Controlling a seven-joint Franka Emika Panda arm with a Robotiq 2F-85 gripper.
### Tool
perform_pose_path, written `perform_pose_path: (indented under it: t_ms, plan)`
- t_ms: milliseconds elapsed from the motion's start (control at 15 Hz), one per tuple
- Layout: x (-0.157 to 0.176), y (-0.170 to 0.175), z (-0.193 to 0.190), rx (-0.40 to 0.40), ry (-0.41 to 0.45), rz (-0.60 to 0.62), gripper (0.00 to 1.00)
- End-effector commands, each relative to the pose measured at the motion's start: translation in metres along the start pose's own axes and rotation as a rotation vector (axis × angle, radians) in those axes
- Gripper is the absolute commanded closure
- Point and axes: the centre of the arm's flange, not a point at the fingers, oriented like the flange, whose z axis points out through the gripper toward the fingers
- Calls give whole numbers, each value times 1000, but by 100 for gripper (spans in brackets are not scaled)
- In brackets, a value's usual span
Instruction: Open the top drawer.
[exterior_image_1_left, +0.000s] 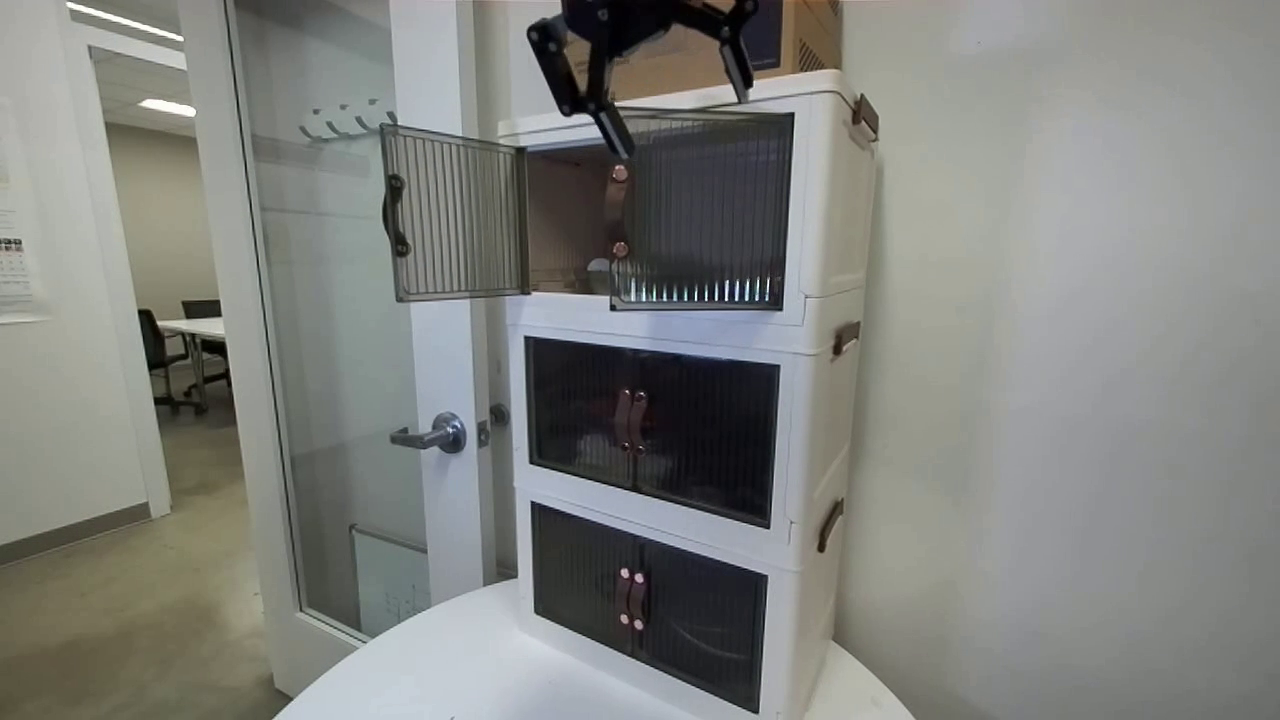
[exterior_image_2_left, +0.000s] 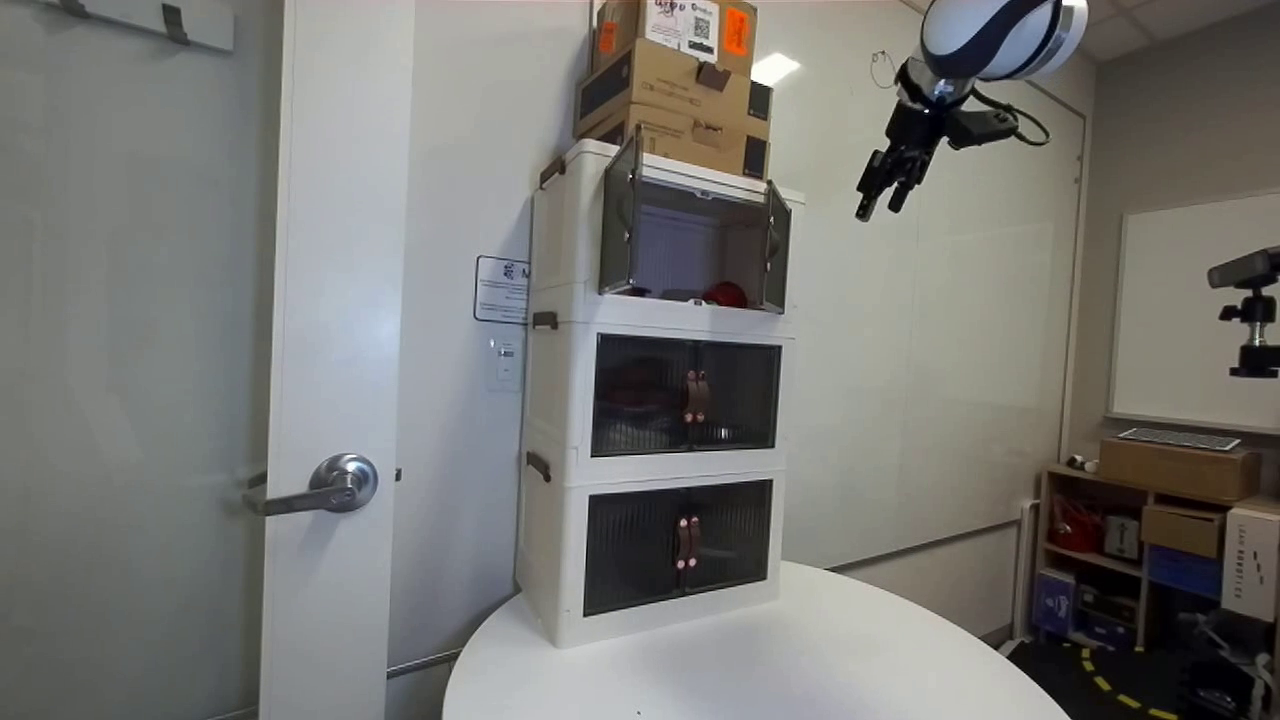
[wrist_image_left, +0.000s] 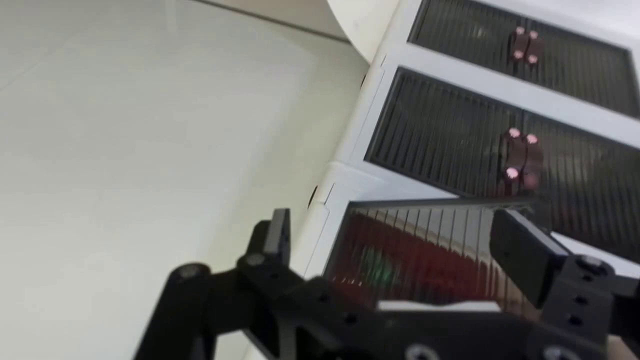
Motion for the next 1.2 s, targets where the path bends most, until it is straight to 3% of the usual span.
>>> perform_pose_path:
  t_ms: [0, 267, 400, 533, 800, 1133]
  plan:
    - [35, -26, -46, 46, -180, -86, 0]
    - [45, -78, -85, 243, -267, -199, 0]
    - [51, -107, -104, 372, -234, -221, 0]
    - [62, -126, -119, 422, -192, -216, 0]
    - [90, -130, -112, 349, -97, -229, 0]
    - [129, -122, -44, 398, -30, -327, 0]
